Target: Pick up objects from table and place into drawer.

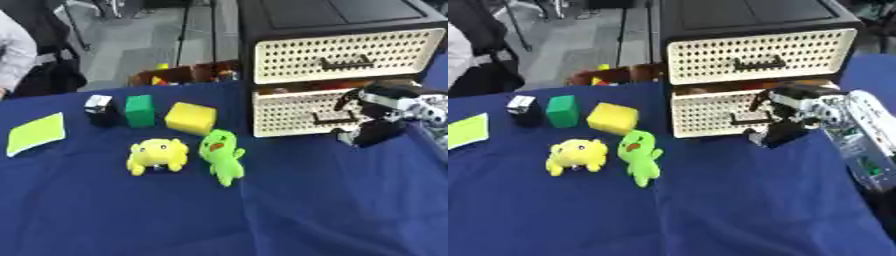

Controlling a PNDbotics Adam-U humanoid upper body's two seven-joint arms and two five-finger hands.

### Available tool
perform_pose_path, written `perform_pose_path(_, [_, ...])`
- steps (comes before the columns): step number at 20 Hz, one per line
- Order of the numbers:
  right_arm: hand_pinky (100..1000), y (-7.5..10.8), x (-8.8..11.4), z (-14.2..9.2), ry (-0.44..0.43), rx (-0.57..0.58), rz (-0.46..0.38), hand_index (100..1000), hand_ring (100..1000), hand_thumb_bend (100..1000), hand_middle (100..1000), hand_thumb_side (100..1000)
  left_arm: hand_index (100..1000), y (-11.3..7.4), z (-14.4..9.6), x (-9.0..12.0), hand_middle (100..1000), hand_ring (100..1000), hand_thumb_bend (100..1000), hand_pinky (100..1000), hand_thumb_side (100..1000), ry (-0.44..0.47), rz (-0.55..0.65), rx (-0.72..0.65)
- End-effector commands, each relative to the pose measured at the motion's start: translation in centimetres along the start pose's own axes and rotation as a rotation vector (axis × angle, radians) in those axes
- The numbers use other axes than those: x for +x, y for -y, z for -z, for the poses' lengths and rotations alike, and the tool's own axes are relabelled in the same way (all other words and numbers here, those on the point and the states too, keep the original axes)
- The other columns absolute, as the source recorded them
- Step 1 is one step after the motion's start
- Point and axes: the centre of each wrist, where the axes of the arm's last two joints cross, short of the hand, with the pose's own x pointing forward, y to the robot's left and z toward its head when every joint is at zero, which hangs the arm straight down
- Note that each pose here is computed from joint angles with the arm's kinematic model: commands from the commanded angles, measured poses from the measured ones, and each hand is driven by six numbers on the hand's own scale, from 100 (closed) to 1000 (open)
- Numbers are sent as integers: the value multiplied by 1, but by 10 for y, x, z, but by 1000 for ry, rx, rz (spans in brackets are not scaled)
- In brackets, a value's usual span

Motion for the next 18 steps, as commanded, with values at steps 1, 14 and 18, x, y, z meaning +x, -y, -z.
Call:
perform_pose_path(1, [100, 4, -5, 5, -34, -10, -12, 843, 168, 262, 100, 423, 888, -1, 6, 6, 823, 802, 227, 722, 1000, 27, -10, 1])
perform_pose_path(14, [100, -6, -11, 13, -41, 48, -15, 736, 173, 257, 100, 411, 887, 0, 7, 6, 821, 802, 224, 723, 1000, 29, -18, 8])
perform_pose_path(18, [100, -7, -11, 10, -41, 55, -25, 719, 177, 248, 100, 416, 888, 0, 8, 7, 821, 803, 224, 723, 1000, 31, -18, 8])
